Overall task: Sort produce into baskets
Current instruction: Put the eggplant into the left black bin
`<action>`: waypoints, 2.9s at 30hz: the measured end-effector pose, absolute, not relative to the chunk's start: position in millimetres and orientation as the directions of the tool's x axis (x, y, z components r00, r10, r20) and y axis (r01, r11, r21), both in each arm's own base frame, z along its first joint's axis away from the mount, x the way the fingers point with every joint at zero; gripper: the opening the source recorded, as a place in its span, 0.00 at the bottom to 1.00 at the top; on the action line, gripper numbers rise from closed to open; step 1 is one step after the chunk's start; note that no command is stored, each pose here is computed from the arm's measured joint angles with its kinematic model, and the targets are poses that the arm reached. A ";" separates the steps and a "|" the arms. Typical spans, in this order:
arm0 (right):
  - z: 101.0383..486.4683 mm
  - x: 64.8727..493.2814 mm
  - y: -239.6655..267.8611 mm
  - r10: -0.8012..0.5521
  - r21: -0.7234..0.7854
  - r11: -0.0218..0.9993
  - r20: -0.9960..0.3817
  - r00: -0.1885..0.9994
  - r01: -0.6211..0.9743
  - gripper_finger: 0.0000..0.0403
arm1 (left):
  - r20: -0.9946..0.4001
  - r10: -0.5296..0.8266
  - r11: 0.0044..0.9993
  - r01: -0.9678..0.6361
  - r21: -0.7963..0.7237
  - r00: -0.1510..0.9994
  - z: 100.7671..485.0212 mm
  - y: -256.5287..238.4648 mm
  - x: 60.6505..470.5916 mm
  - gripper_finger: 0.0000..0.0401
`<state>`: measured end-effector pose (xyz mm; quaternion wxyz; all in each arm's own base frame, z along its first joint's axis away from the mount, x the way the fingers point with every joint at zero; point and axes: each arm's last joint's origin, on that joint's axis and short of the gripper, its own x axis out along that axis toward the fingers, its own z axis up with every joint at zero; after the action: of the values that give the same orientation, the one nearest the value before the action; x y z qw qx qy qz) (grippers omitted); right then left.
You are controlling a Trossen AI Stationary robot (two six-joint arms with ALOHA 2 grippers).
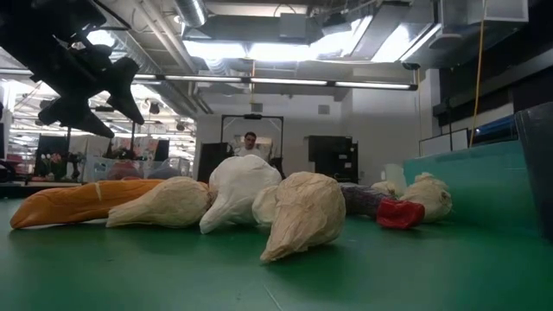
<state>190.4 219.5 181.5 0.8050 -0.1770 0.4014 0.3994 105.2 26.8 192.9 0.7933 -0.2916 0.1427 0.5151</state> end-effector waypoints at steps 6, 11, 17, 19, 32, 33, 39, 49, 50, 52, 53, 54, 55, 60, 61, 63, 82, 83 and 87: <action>182.1 192.9 218.4 0.492 0.031 0.645 -0.782 0.383 -0.764 0.65 | -0.527 0.734 0.299 -0.900 -0.316 0.429 192.9 26.8 105.2 0.86; 187.0 195.0 220.5 0.497 0.025 0.647 -0.773 0.395 -0.762 0.70 | -0.527 0.734 0.299 -0.900 -0.315 0.429 192.9 26.8 105.2 0.86; 215.8 204.5 225.9 0.448 -0.041 0.656 -0.783 0.432 -0.754 0.66 | -0.527 0.734 0.299 -0.900 -0.316 0.429 192.9 26.8 105.2 0.86; 229.9 208.0 224.1 0.393 -0.083 0.658 -0.810 0.435 -0.749 0.65 | -0.527 0.734 0.300 -0.900 -0.316 0.429 192.9 26.8 105.2 0.86; 322.3 276.2 148.4 -0.153 -0.165 0.985 -0.665 0.731 0.057 0.59 | -0.527 0.734 0.294 -0.900 -0.322 0.429 192.9 26.8 105.2 0.86; 322.0 281.3 138.2 -0.180 -0.118 0.984 -0.666 0.723 0.137 0.58 | -0.527 0.734 0.293 -0.900 -0.324 0.428 192.9 26.8 105.2 0.86; 304.9 313.3 84.8 -0.329 -0.012 0.892 -0.701 0.633 0.451 0.57 | -0.528 0.734 0.287 -0.899 -0.330 0.428 192.8 26.8 105.2 0.86; 234.4 361.5 36.1 -0.428 -0.060 0.759 -0.796 0.428 0.648 0.57 | -0.533 0.727 0.271 -0.895 -0.355 0.432 192.6 26.6 105.2 0.86; 225.5 364.0 35.3 -0.423 -0.071 0.755 -0.813 0.400 0.652 0.57 | -0.536 0.725 0.272 -0.894 -0.356 0.434 192.5 26.6 105.2 0.86; 208.8 366.4 36.1 -0.392 -0.092 0.760 -0.854 0.342 0.643 0.57 | -0.539 0.720 0.274 -0.893 -0.358 0.437 192.4 26.4 105.3 0.86; 201.3 367.3 37.4 -0.387 -0.109 0.764 -0.867 0.316 0.636 0.57 | -0.539 0.720 0.274 -0.893 -0.358 0.437 192.4 26.4 105.4 0.86; 196.1 369.2 38.7 -0.380 -0.110 0.767 -0.872 0.309 0.632 0.57 | -0.540 0.720 0.274 -0.893 -0.357 0.437 192.3 26.4 105.3 0.86; 192.1 369.6 39.1 -0.379 -0.119 0.766 -0.878 0.294 0.631 0.57 | -0.541 0.720 0.274 -0.894 -0.355 0.435 192.1 26.4 105.1 0.86; 175.8 368.1 39.6 -0.346 -0.134 0.767 -0.910 0.228 0.627 0.58 | -0.539 0.720 0.278 -0.893 -0.353 0.437 192.3 26.4 105.5 0.86; 174.4 366.8 39.4 -0.342 -0.137 0.768 -0.914 0.220 0.625 0.58 | -0.540 0.720 0.278 -0.894 -0.352 0.436 192.3 26.4 105.4 0.86; 171.8 367.1 39.6 -0.337 -0.120 0.767 -0.912 0.235 0.631 0.59 | -0.541 0.720 0.282 -0.895 -0.345 0.435 192.1 26.4 105.2 0.86; 177.2 371.1 42.1 -0.272 -0.101 0.859 -0.920 0.282 0.502 0.64 | -0.541 0.720 0.306 -0.899 -0.313 0.434 192.0 26.4 105.1 0.86; 178.1 371.3 42.5 -0.260 -0.095 0.866 -0.924 0.280 0.490 0.64 | -0.541 0.720 0.306 -0.899 -0.313 0.434 192.0 26.4 105.1 0.86; 183.7 367.1 44.2 -0.188 -0.068 0.885 -0.957 0.219 0.460 0.64 | -0.542 0.720 0.306 -0.899 -0.313 0.434 192.0 26.4 105.1 0.86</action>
<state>367.1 44.2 183.7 0.7722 0.1158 0.5885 -0.2098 105.1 26.4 192.0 0.7938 -0.2946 0.1519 0.5099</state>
